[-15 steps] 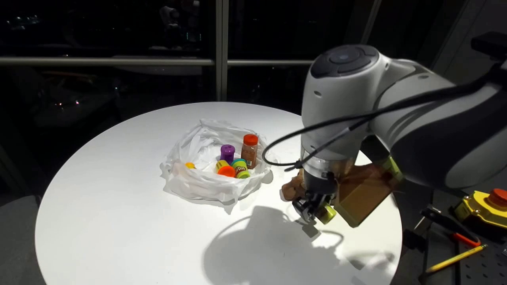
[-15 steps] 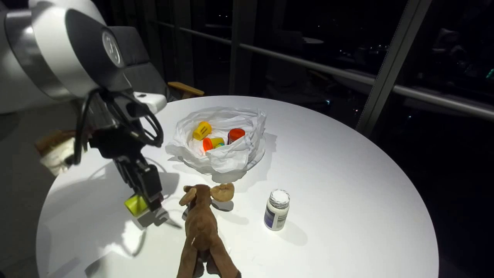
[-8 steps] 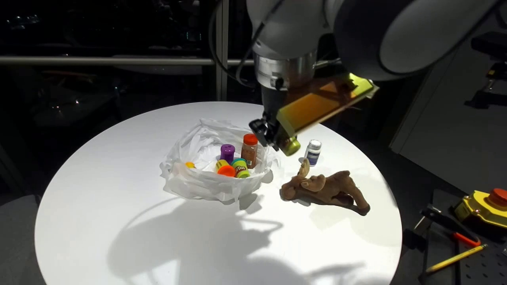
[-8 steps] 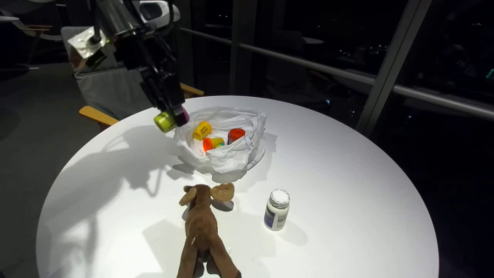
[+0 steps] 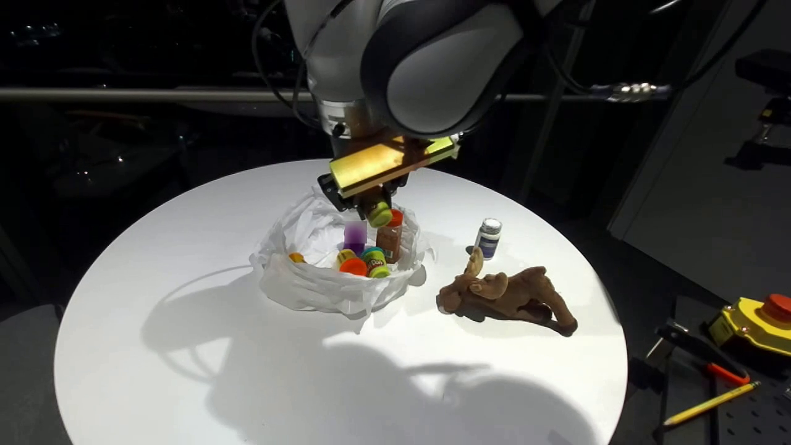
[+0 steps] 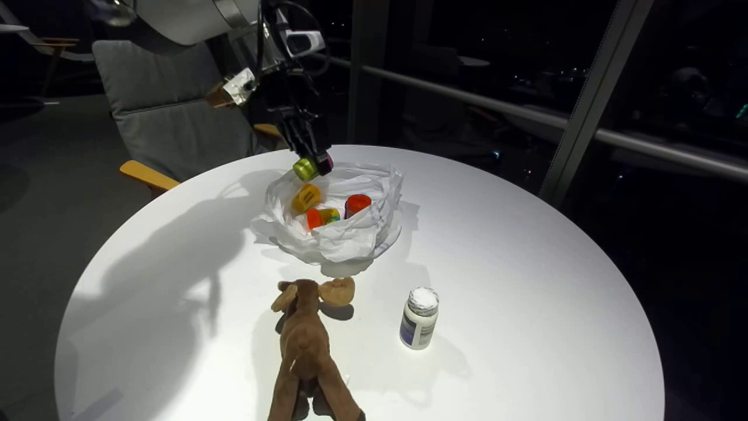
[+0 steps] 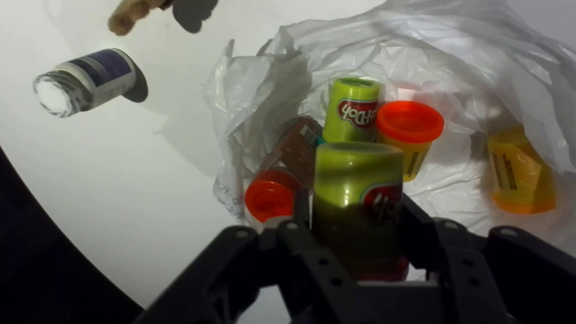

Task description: Pick up all the objects on the table and put them on the plastic

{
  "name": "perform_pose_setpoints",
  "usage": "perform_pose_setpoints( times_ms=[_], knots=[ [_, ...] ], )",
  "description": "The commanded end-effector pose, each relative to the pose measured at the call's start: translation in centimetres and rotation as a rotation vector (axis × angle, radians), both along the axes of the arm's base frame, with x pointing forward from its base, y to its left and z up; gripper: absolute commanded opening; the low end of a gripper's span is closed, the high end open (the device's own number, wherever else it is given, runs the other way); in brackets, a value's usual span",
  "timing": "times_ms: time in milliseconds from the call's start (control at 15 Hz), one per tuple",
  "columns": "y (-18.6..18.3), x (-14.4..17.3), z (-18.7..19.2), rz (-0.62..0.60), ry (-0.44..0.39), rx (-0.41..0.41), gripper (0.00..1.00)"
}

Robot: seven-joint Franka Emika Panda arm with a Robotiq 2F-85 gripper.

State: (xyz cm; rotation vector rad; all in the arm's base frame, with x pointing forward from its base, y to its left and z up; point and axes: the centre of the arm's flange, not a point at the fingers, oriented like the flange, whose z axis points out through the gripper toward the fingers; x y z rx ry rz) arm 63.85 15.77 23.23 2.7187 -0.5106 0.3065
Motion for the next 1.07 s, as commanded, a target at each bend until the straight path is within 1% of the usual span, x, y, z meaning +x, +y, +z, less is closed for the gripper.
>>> perform_pose_setpoints(
  times_ms=[0, 133, 267, 333, 400, 467, 600, 667, 733, 867, 1000],
  knots=[
    [1.3, 8.0, -3.6, -0.031, 0.026, 0.011, 0.22],
    [0.7, 9.7, -5.5, -0.052, 0.046, 0.027, 0.22],
    [0.2, 10.1, -6.4, -0.057, 0.061, 0.037, 0.22],
    [0.0, 10.2, -6.2, -0.054, 0.063, 0.048, 0.34],
    [0.0, 10.2, -5.8, -0.047, 0.06, 0.055, 0.72],
    [0.0, 10.0, -5.4, -0.042, 0.055, 0.061, 0.73],
    [0.4, 8.9, -4.0, -0.021, 0.033, 0.072, 0.86],
    [0.4, 8.1, -3.4, -0.015, 0.024, 0.074, 0.95],
    [0.5, 7.2, -2.9, -0.009, 0.016, 0.075, 0.99],
    [0.7, 5.0, -2.1, 0.003, 0.019, 0.072, 1.0],
    [0.7, 2.4, -1.7, 0.017, 0.047, 0.055, 1.0]
  ],
)
